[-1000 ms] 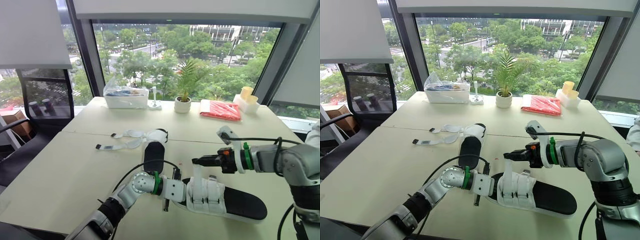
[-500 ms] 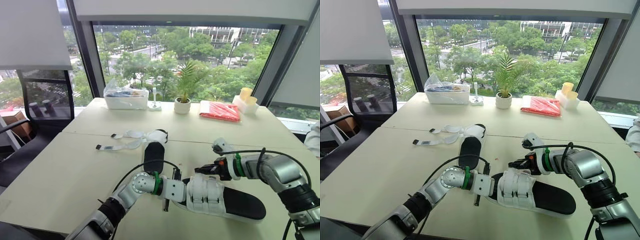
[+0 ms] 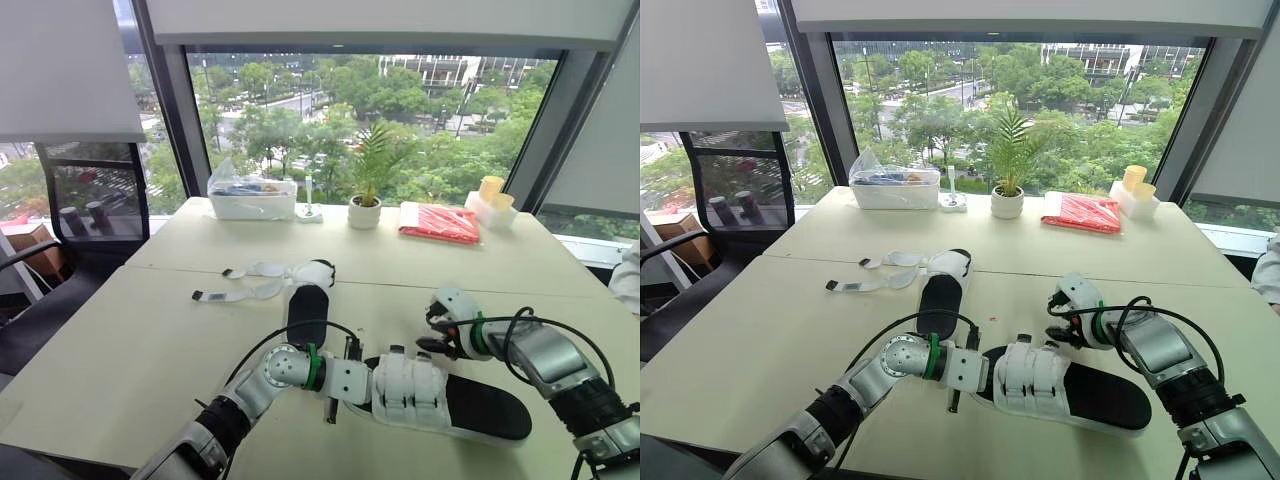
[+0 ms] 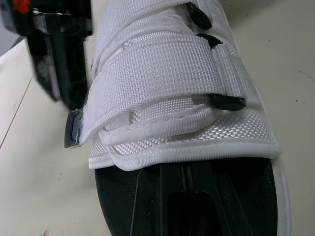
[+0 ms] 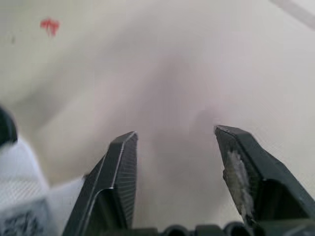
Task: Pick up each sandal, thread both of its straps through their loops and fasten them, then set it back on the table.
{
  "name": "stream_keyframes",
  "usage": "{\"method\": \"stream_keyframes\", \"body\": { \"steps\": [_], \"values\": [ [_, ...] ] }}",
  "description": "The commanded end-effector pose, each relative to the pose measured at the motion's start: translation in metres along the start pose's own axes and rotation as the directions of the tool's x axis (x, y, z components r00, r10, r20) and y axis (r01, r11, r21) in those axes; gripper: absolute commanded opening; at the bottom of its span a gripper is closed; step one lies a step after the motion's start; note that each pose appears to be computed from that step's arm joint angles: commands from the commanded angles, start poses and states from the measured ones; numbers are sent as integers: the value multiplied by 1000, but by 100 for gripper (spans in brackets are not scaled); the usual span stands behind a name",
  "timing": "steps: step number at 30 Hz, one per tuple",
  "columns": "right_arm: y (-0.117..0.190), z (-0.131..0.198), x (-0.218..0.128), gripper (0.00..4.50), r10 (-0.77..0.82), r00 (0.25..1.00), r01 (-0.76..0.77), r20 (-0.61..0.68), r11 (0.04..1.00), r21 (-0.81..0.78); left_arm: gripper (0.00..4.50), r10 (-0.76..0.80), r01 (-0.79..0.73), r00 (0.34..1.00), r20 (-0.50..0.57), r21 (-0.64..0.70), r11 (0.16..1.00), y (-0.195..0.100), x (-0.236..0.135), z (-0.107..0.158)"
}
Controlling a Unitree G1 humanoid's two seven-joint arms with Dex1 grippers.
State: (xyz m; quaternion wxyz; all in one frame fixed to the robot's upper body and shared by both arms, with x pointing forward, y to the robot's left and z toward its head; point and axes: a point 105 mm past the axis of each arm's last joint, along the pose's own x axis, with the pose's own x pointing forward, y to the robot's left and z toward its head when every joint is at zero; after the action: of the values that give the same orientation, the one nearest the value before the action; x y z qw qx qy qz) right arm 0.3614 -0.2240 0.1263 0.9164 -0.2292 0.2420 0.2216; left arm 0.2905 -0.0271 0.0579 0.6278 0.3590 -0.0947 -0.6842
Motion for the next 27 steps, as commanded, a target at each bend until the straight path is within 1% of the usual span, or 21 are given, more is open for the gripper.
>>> {"method": "stream_keyframes", "body": {
  "steps": [1,3,5,6,9,10,13,16,19,21,23,26,27],
  "values": [
    [-17,42,-43,278,-117,974,155,195,969,-191,0,-275,229,942,-194,-229,946,-84,-7,-61],
    [-14,41,-62,278,-132,966,201,222,925,-322,0,-250,205,949,-191,-228,952,-77,-10,-61],
    [-10,36,-79,278,-149,957,259,251,829,-495,0,-219,177,957,-190,-215,960,-67,-14,-59],
    [-7,33,-86,278,-146,953,275,266,784,-557,0,-206,166,960,-191,-204,965,-63,-17,-59],
    [7,14,-100,278,-94,952,287,291,602,-745,0,-153,118,972,-180,-192,974,-47,-25,-54],
    [14,8,-103,278,-58,951,290,303,501,-815,0,-133,100,976,-169,-194,976,-41,-27,-51],
    [34,-5,-107,278,67,942,294,328,305,-906,0,-81,57,988,-132,-181,982,-21,-37,-37],
    [48,-8,-104,278,169,923,304,345,224,-926,0,-35,15,995,-88,-216,976,-6,-46,-23],
    [60,-12,-97,278,257,908,293,331,174,-940,0,-6,-9,999,-53,-267,964,3,-57,-11],
    [68,-13,-92,278,313,893,294,324,139,-946,0,10,-23,999,-48,-290,957,9,-66,-6],
    [75,-11,-87,329,357,876,300,325,124,-946,0,22,-39,998,-57,-307,951,12,-75,-3],
    [85,-7,-76,447,418,854,308,310,74,-948,0,77,-88,996,-44,-377,922,20,-88,4],
    [88,-5,-73,447,439,844,316,309,59,-947,0,95,-106,994,-46,-395,912,22,-93,6]
  ]
}}
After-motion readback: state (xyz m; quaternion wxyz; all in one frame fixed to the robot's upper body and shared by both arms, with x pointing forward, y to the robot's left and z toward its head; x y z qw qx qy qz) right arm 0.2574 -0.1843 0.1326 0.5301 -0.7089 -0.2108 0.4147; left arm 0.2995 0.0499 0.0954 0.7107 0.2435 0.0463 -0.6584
